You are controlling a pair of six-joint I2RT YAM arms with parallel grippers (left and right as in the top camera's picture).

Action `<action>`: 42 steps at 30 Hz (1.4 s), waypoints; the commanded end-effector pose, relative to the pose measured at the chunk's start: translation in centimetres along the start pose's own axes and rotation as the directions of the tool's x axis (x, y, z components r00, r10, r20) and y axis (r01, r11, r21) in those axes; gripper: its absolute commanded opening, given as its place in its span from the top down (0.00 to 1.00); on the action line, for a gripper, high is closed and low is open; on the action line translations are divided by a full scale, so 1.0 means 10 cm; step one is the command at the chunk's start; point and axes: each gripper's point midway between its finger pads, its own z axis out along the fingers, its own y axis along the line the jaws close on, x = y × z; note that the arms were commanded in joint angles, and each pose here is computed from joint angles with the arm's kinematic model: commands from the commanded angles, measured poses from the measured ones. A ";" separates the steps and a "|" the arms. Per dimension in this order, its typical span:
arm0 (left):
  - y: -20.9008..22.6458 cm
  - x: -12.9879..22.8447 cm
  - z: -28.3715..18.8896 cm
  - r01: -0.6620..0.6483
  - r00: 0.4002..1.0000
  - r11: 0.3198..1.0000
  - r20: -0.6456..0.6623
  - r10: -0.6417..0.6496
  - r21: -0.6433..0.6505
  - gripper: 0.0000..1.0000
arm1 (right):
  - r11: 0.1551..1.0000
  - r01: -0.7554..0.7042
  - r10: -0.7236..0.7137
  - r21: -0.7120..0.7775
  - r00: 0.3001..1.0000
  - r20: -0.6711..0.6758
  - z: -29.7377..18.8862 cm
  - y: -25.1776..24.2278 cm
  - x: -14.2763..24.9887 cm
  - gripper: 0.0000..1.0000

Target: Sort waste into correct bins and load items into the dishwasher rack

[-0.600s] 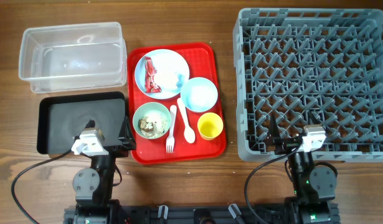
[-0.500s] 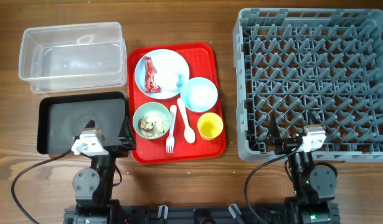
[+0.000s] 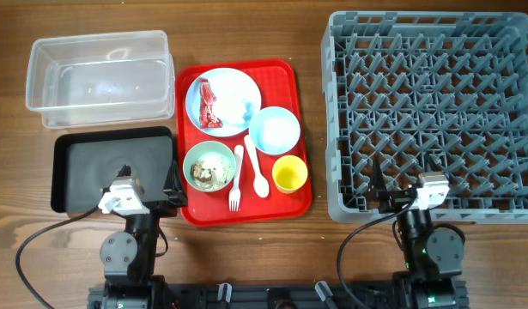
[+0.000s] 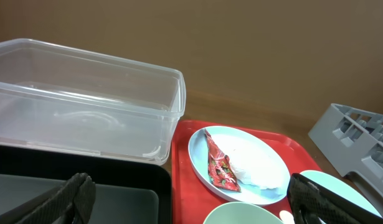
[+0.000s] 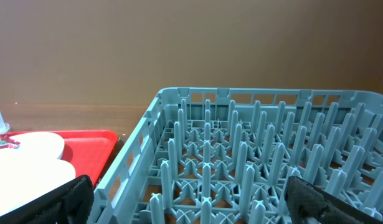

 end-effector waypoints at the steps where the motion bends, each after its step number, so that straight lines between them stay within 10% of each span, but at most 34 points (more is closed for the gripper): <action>1: 0.04 -0.01 0.00 -0.019 1.000 1.000 0.011 0.019 -0.020 0.00 | 1.000 0.005 -0.005 -0.017 1.000 0.014 -0.01 0.03 -0.03 0.00; 15: -0.04 -0.35 -0.01 -0.019 1.000 1.000 0.010 0.019 -0.024 0.00 | 1.000 -0.003 0.001 -0.018 0.993 -0.116 0.01 0.03 -0.23 0.00; 22: -0.19 -0.76 0.55 -0.042 0.926 0.995 -0.378 0.004 -0.093 0.00 | 1.000 0.012 -0.013 -0.004 0.902 -0.432 0.24 0.01 -0.52 0.00; 27: -0.21 -0.45 0.73 -0.067 0.664 0.988 -0.746 -0.060 -0.139 0.00 | 1.000 0.003 -0.011 -0.013 0.800 -0.600 0.33 0.03 -0.49 0.00; 36: -0.93 -0.23 1.69 0.039 0.764 0.992 -0.644 0.047 0.119 0.02 | 0.999 -0.011 -0.011 -0.035 0.815 -0.580 0.36 0.08 -0.55 0.00; 42: -1.00 0.95 1.98 -0.058 0.628 0.993 -0.769 0.118 0.105 0.16 | 0.999 -0.012 -0.011 -0.035 0.815 -0.580 0.36 0.08 -0.55 0.00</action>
